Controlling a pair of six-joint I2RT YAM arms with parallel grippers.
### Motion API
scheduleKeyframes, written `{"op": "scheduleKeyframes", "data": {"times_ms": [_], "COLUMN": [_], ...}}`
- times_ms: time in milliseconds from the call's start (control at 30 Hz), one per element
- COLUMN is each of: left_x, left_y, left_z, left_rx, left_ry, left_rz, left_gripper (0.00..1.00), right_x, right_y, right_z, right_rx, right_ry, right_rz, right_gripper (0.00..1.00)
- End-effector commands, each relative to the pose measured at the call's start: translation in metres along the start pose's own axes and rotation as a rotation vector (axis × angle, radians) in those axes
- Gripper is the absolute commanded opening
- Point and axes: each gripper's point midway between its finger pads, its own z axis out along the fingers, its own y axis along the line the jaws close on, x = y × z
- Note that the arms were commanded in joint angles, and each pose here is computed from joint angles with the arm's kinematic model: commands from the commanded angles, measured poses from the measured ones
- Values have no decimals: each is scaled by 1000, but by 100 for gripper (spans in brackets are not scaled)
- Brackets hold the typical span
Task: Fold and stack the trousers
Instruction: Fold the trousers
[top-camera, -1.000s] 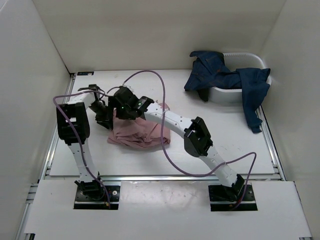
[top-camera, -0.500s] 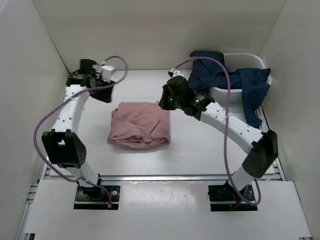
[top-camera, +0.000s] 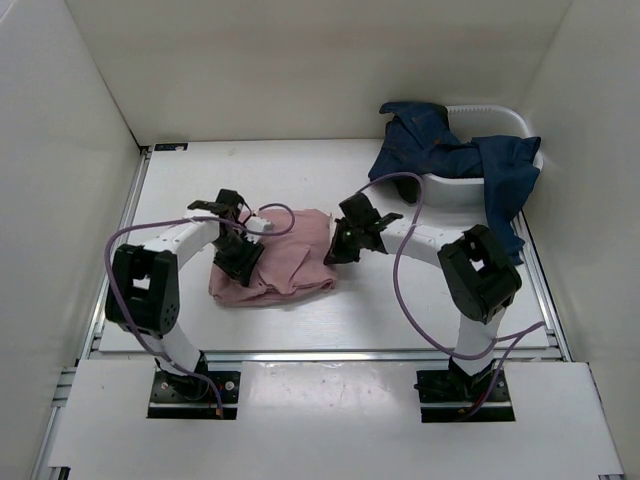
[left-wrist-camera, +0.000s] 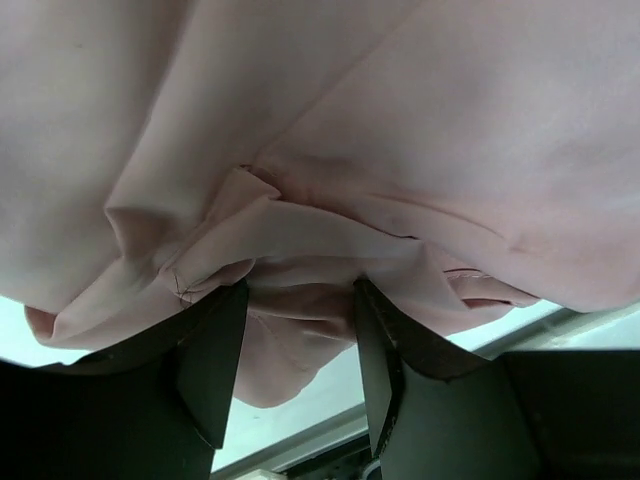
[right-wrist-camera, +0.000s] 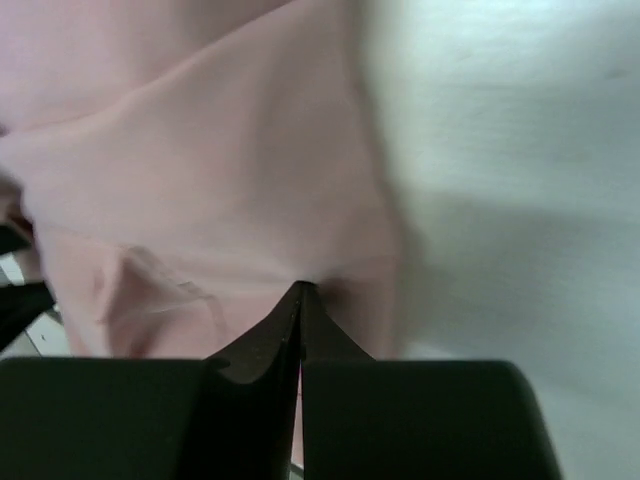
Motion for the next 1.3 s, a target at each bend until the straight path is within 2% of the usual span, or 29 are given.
{"op": "scheduleKeyframes", "data": {"times_ms": [0,167,233,267,300,333,367,400,467,533,633,700,767,867,900,1000,1033,1100,1267], "left_x": [2,2,-10,-15,-21,-30,-34,-33,-36,-31,-21,-15,-6,0,0,3,3,1,7], "left_y": [22,18,10,8,7,8,8,11,22,35,48,61,71,78,79,84,84,88,86], "left_z": [-16,-23,-37,-43,-50,-61,-68,-75,-88,-92,-84,-76,-72,-71,-71,-76,-76,-83,-92], "left_rx": [-167,-174,-151,-148,-151,-167,-173,-181,-194,-210,-218,-223,-222,-213,-213,-225,-225,-240,-235], "left_ry": [-66,-117,-189,-218,-246,-282,-297,-304,-333,-335,-323,-314,-296,-300,-300,-309,-309,-329,-333], "left_rz": [69,87,102,108,124,131,134,121,76,32,-14,-67,-121,-169,-169,-188,-189,-195,-212], "left_gripper": [59,66,67,69,70,72,73,73,73,73,73,73,73,73,73,73,73,73,73], "right_x": [-5,-11,-16,-18,-19,-19,-19,-24,-25,-26,-15,-4,5,8,10,19,25,23,22], "right_y": [-21,-25,-12,-4,2,5,6,9,9,12,19,21,22,16,17,9,4,3,-33], "right_z": [6,-1,-14,-19,-28,-32,-34,-42,-44,-46,-29,-9,0,0,-1,0,1,-8,-34], "right_rx": [55,93,41,6,-22,-43,-62,-91,-181,-247,-306,-357,-391,-394,-400,-380,-362,-369,-313], "right_ry": [3,-28,-46,-49,-65,-75,-94,-122,-155,-173,-74,15,72,83,91,125,143,126,75], "right_rz": [78,46,-12,-35,-72,-88,-95,-107,-94,-62,-69,-57,-21,16,15,13,26,27,97], "right_gripper": [0,0,0,8,22,38,69,78,93,99,99,99,95,71,58,34,16,2,0]}}
